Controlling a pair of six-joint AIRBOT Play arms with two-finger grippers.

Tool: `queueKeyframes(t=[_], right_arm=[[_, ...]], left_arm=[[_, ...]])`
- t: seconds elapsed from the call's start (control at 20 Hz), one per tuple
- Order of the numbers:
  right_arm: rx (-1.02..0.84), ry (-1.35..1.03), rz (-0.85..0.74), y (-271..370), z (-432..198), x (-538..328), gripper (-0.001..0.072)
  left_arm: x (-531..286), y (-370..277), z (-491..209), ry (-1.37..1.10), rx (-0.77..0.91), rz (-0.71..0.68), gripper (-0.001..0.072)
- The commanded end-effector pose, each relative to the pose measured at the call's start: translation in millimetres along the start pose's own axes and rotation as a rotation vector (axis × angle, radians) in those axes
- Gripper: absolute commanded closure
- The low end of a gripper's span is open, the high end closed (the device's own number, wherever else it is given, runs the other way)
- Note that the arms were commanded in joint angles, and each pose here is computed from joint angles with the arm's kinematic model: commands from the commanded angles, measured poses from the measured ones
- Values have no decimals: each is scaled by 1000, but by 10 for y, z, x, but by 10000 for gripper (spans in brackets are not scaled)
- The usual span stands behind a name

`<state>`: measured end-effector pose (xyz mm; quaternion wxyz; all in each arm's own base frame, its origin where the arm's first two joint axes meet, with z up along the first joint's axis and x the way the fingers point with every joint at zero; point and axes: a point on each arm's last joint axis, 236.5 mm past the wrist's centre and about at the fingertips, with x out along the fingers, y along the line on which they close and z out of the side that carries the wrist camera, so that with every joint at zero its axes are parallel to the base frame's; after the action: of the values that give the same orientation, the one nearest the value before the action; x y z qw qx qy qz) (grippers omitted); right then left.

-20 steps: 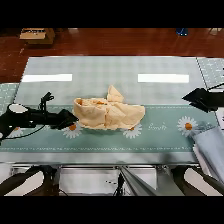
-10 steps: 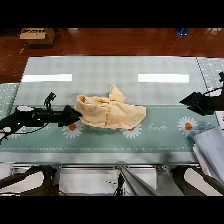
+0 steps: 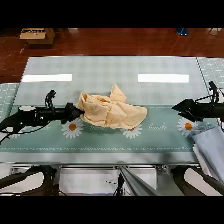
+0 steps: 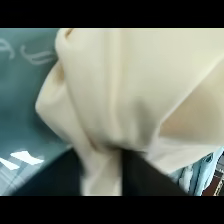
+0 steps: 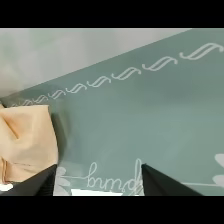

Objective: Fold the shirts.

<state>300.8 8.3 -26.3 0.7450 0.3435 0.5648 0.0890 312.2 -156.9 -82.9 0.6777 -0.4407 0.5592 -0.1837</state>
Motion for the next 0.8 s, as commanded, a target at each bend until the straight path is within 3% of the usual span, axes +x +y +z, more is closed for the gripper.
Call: queueKeyframes(t=[0.0, 0.35, 0.75], right_arm=[[-55, 47, 40, 200, -128, 121, 123], [-134, 183, 128, 665, -406, 748, 122], [-30, 142, 51, 545, -312, 1363, 129]], left_arm=[[133, -29, -18, -10, 7, 9, 681], [96, -175, -223, 81, 46, -63, 681], [10, -281, -297, 120, 63, -123, 681]])
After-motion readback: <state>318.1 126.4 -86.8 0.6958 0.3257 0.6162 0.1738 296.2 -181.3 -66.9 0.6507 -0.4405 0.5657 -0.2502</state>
